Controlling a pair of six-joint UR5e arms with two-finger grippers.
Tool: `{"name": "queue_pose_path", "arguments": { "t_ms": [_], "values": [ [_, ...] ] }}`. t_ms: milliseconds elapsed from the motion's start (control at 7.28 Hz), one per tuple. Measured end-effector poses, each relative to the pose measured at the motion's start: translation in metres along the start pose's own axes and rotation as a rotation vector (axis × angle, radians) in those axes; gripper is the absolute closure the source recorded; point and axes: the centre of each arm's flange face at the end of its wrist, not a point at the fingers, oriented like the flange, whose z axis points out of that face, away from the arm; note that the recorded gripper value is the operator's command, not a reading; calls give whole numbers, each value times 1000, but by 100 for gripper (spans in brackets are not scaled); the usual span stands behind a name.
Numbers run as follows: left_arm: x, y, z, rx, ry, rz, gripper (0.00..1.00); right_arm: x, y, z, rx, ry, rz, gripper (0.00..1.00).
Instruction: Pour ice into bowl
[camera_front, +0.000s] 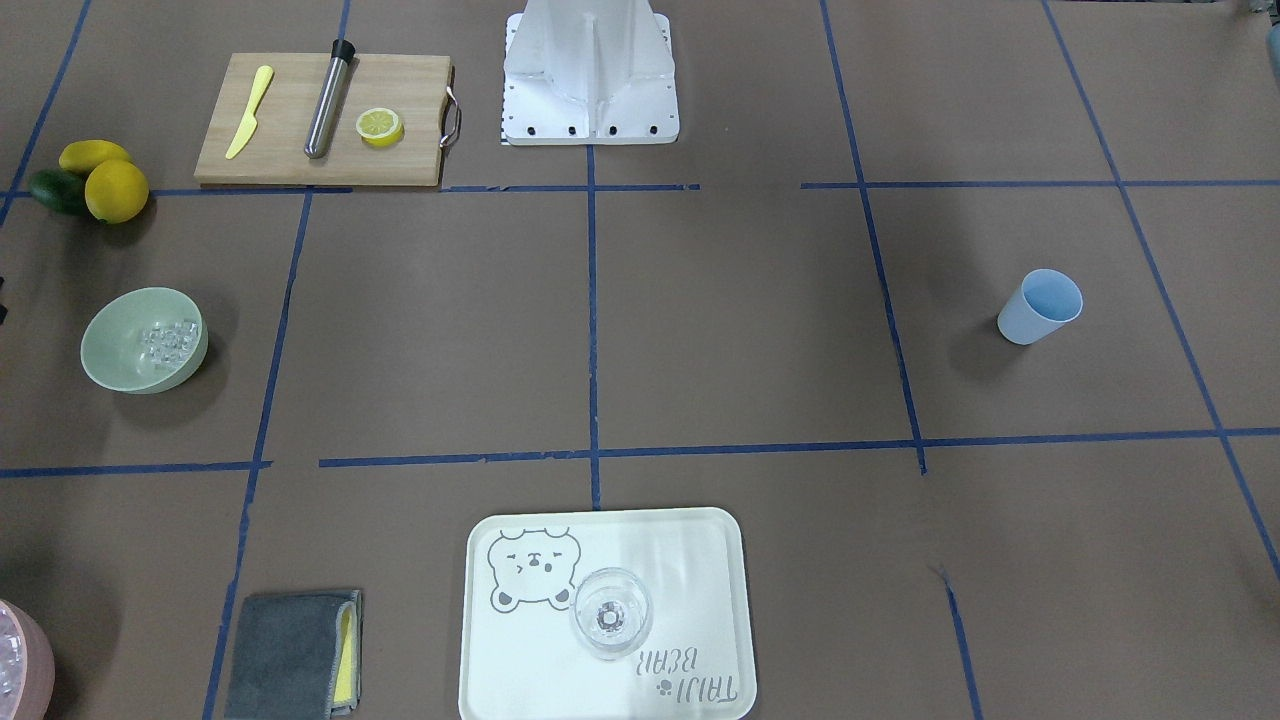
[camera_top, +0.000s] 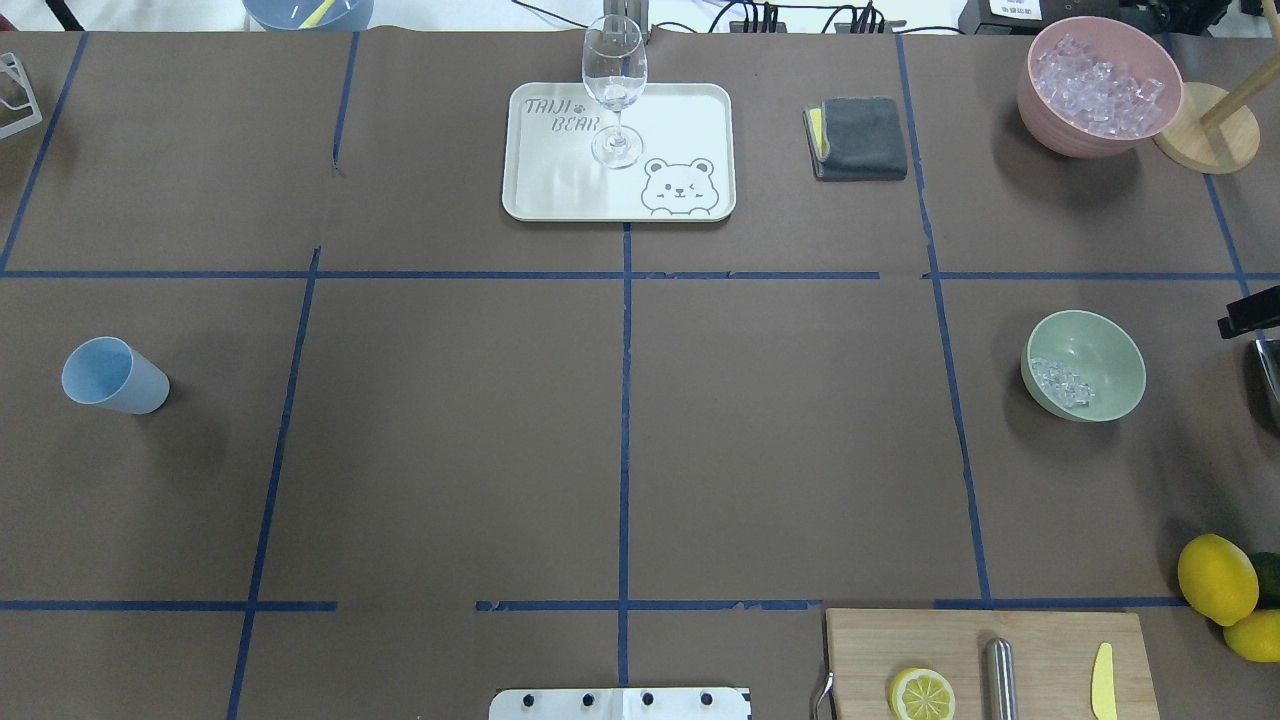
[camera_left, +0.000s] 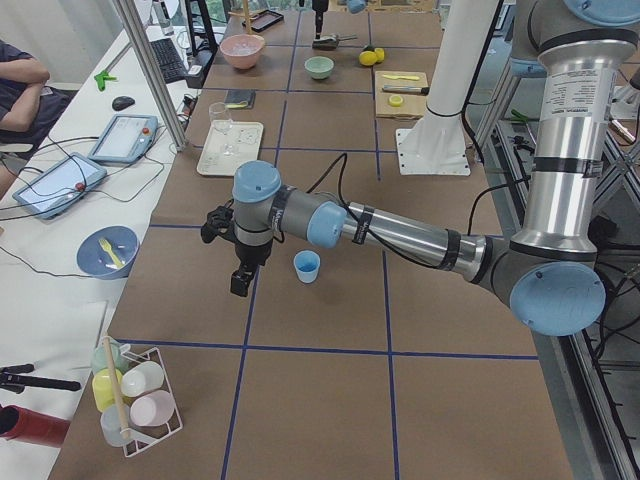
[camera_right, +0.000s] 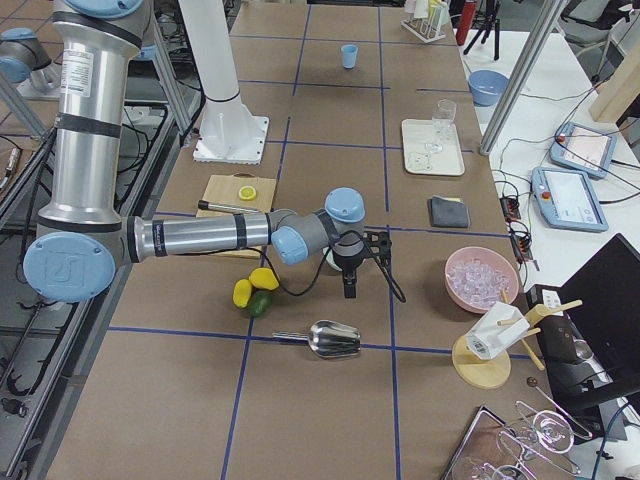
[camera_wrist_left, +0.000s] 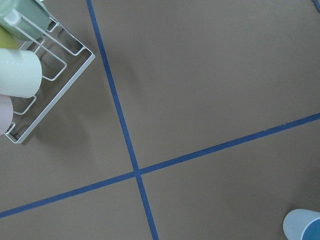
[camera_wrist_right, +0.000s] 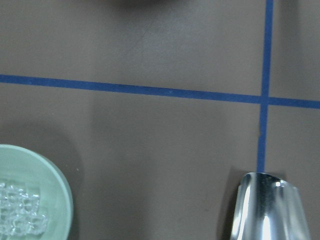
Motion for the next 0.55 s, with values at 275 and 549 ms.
{"name": "queue_pose_path", "arguments": {
  "t_ms": [275, 549],
  "values": [
    [-32, 9, -5, 1, -3, -68, 0, 54, -10, -42, -47, 6, -88, 0],
    [-55, 18, -5, -6, 20, -91, 0, 102, 3, -72, -67, -48, -106, 0]
  ]
}}
